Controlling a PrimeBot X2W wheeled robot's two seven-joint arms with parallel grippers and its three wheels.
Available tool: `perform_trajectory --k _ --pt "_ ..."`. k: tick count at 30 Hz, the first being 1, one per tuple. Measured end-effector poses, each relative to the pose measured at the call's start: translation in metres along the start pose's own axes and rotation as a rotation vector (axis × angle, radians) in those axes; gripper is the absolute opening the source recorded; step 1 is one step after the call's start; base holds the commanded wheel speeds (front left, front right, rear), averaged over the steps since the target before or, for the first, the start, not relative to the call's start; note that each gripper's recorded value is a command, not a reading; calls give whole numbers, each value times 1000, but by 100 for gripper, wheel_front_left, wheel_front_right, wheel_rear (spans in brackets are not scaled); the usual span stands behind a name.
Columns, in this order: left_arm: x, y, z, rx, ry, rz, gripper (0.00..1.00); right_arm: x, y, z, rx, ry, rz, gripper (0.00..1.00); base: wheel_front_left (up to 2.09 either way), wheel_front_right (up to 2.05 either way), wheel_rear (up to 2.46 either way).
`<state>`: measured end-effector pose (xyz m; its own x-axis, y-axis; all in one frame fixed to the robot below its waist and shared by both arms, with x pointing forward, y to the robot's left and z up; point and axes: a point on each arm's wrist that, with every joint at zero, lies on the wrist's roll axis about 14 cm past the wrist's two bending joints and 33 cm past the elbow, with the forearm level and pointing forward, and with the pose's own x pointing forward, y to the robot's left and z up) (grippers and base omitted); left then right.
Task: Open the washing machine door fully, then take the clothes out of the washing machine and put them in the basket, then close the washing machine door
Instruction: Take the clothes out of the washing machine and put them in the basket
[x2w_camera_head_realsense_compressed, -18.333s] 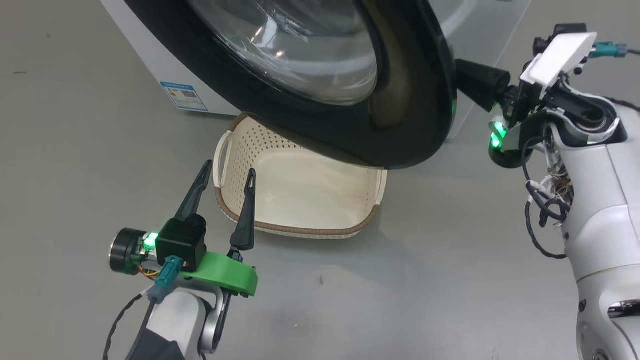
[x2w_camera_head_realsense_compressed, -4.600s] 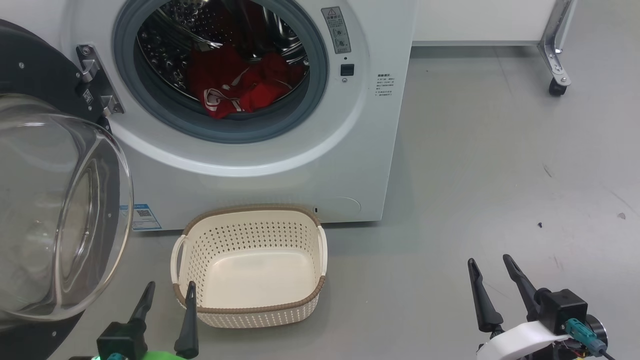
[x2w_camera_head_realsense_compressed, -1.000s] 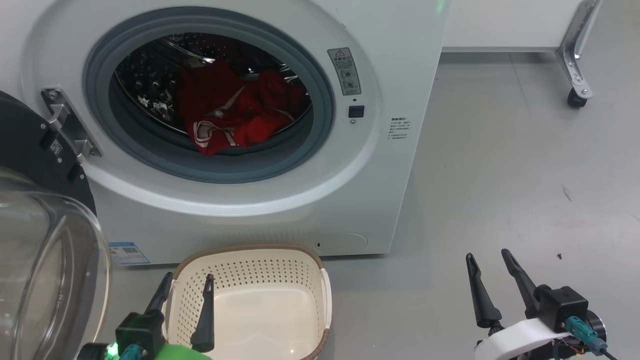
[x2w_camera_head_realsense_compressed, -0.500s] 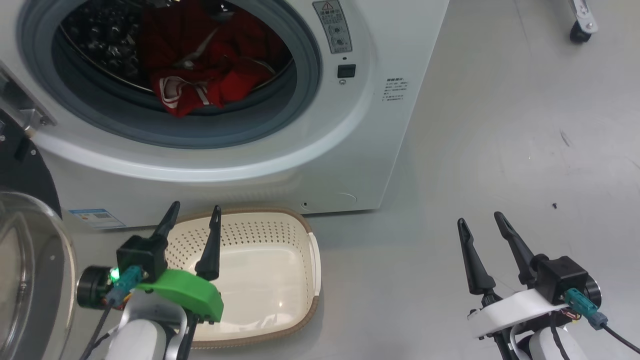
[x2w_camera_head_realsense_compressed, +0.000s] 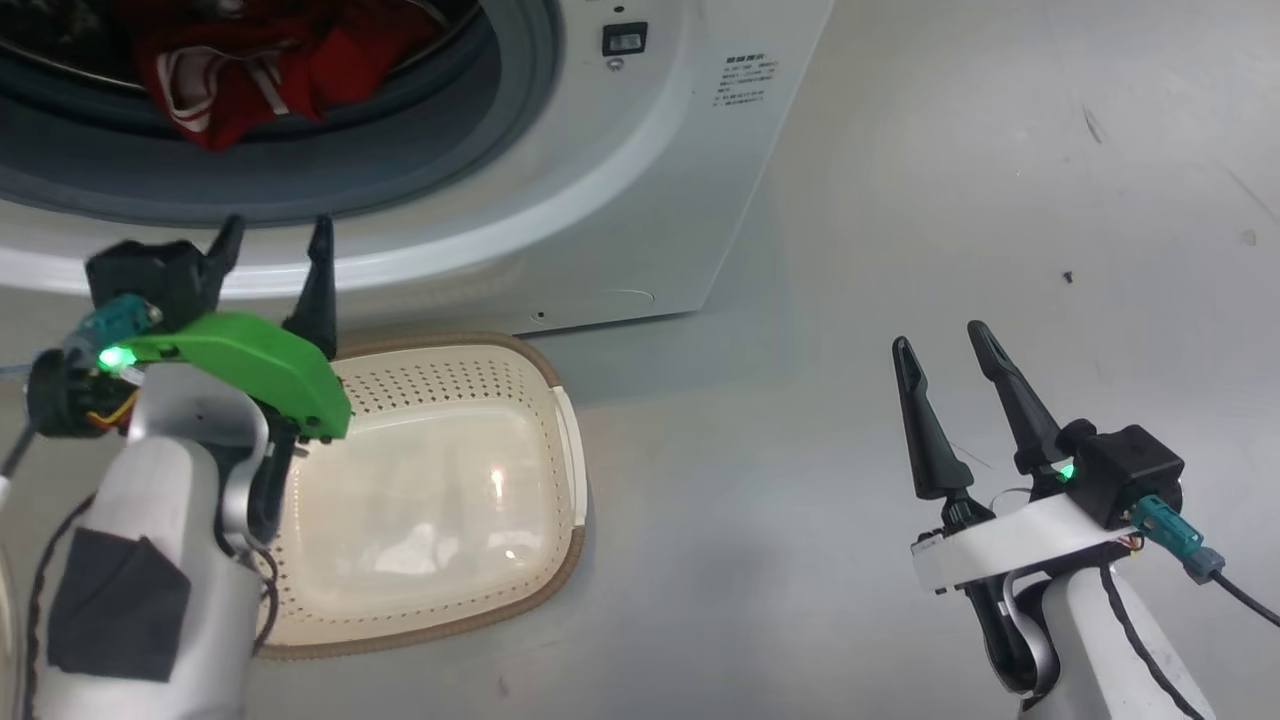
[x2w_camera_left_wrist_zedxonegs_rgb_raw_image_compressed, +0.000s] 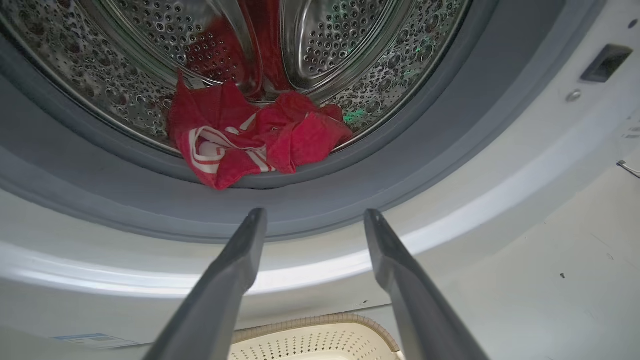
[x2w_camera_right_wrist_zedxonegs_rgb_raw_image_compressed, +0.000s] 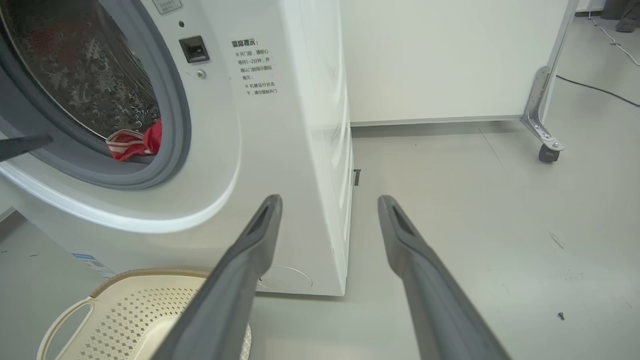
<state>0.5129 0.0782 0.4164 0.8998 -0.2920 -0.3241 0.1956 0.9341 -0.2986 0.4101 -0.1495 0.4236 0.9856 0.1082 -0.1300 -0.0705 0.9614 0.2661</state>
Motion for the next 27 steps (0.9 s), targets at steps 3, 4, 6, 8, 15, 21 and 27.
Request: perform_trajectory --k 3,4,6,8,15,21,27 --pt "22 5 1 4 27 -7 100 5 -8 -2 18 2 -21 100 0 0 0" --pt "29 5 0 6 38 -15 100 5 -11 -2 21 4 -30 100 0 0 0" --pt "42 4 -1 8 56 -25 100 5 -17 -4 22 10 -47 100 0 0 0" --pt "56 3 1 2 66 -34 100 4 -23 -7 33 18 -67 100 0 0 0" --pt "99 4 12 -4 70 -49 100 1 -41 -11 53 34 -123 100 0 0 0" --pt "131 -8 19 -23 56 -79 100 -1 -55 -15 68 47 -169 100 0 0 0" --pt "157 -9 18 -40 54 -85 100 0 -66 -18 64 57 -199 100 0 0 0"
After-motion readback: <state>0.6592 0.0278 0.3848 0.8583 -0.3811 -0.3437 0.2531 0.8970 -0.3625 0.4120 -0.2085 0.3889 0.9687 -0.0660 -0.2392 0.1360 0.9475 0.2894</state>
